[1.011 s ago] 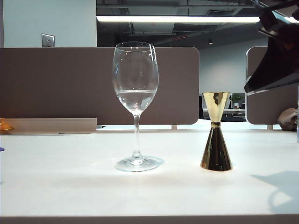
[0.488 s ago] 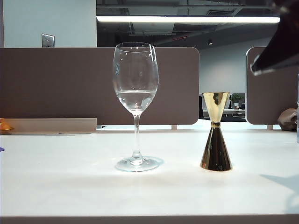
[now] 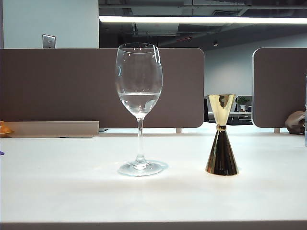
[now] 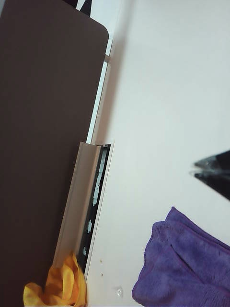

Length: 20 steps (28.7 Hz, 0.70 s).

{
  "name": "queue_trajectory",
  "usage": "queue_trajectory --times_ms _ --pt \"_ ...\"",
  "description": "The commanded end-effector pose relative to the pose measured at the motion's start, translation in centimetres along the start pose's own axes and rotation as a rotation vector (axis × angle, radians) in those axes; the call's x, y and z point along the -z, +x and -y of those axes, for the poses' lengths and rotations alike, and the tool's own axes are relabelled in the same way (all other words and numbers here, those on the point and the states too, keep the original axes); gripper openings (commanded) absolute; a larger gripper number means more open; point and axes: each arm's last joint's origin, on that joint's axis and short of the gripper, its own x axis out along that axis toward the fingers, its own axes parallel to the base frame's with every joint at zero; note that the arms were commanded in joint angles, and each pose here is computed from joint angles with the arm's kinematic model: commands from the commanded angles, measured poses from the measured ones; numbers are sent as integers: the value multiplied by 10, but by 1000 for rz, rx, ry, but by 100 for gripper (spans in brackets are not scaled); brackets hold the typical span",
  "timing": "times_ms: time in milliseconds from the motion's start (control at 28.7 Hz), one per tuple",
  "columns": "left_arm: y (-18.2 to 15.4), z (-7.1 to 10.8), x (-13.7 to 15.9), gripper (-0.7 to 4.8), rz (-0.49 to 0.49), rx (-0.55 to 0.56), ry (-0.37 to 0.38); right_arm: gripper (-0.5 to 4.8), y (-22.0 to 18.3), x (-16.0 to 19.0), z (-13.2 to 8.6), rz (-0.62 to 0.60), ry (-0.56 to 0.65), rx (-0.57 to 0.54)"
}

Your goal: Pick up the jigger and pour the water inside into the glass.

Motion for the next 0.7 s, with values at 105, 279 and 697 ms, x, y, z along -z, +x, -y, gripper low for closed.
queue_trajectory --times_ms 105,279,697 --pt "-2 0 4 -3 7 10 5 4 -17 0 6 117 8 43" --pt "0 -2 11 -3 -11 6 3 4 -24 11 12 160 8 101" --pt "5 -6 32 -3 -53 -2 -2 4 -20 48 20 118 10 140"
